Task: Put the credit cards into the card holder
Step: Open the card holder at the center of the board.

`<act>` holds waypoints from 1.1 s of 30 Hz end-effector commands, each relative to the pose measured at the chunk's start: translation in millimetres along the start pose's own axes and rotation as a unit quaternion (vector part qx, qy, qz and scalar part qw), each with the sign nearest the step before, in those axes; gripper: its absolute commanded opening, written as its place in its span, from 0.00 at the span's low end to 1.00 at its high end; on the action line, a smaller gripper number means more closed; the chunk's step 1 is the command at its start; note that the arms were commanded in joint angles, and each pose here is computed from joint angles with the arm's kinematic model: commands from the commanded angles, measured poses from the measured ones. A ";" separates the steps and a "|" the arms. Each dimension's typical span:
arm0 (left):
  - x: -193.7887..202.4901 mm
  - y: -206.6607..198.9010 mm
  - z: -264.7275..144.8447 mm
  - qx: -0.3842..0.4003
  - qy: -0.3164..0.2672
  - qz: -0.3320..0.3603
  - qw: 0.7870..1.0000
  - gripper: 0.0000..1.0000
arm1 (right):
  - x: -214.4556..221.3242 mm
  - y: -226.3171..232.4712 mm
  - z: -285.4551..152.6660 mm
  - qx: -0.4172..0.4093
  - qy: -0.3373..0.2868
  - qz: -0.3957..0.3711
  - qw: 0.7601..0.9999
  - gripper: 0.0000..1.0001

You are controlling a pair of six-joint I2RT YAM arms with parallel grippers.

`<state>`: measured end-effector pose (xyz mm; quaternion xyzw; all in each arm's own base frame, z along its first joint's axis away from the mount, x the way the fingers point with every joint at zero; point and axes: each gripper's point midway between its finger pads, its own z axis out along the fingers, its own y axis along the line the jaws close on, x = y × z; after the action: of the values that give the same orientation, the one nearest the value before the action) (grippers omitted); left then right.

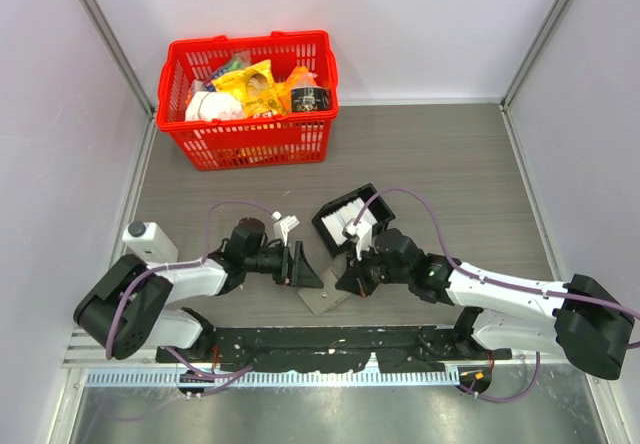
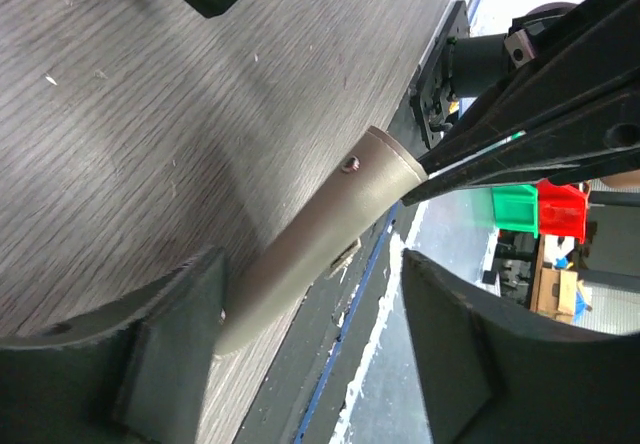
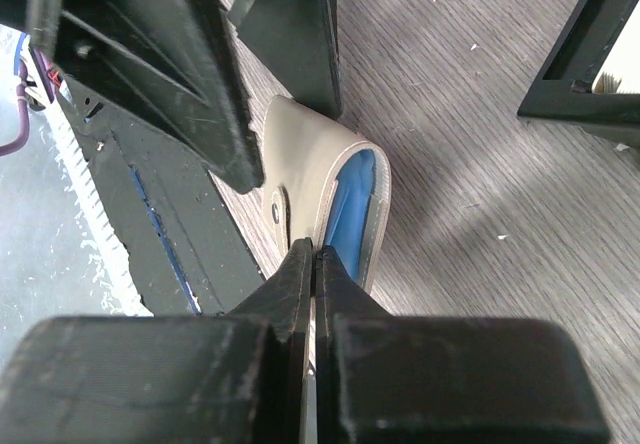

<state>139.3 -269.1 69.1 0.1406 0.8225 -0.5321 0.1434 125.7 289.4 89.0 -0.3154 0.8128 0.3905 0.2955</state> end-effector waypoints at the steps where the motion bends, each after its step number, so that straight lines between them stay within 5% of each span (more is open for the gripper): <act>1: -1.4 -14.3 7.9 0.042 0.015 0.015 0.999 0.68 | -25.3 5.3 -0.6 -0.003 -0.046 -0.025 0.999 0.01; 12: -2.2 7.7 11.7 -0.020 0.015 -0.005 1.000 0.27 | -19.4 -28.6 -1.1 0.093 -0.045 0.022 0.994 0.05; 19: 3.2 40.6 10.3 -0.112 0.046 -0.020 0.992 0.22 | -27.5 -42.3 -20.4 0.161 -0.061 0.070 0.983 0.30; 26: 6.5 54.5 11.7 -0.145 0.057 -0.031 0.987 0.21 | -18.0 -5.4 3.9 0.041 -0.062 0.128 0.989 0.38; 33: 7.5 59.8 14.6 -0.152 0.063 -0.035 0.986 0.21 | -2.9 -4.8 36.7 0.034 -0.016 0.140 0.989 0.40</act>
<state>154.8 -264.6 22.9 0.1185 0.8924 -0.4253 0.0934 136.9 292.2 56.9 -0.1850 0.8757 0.3620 0.2604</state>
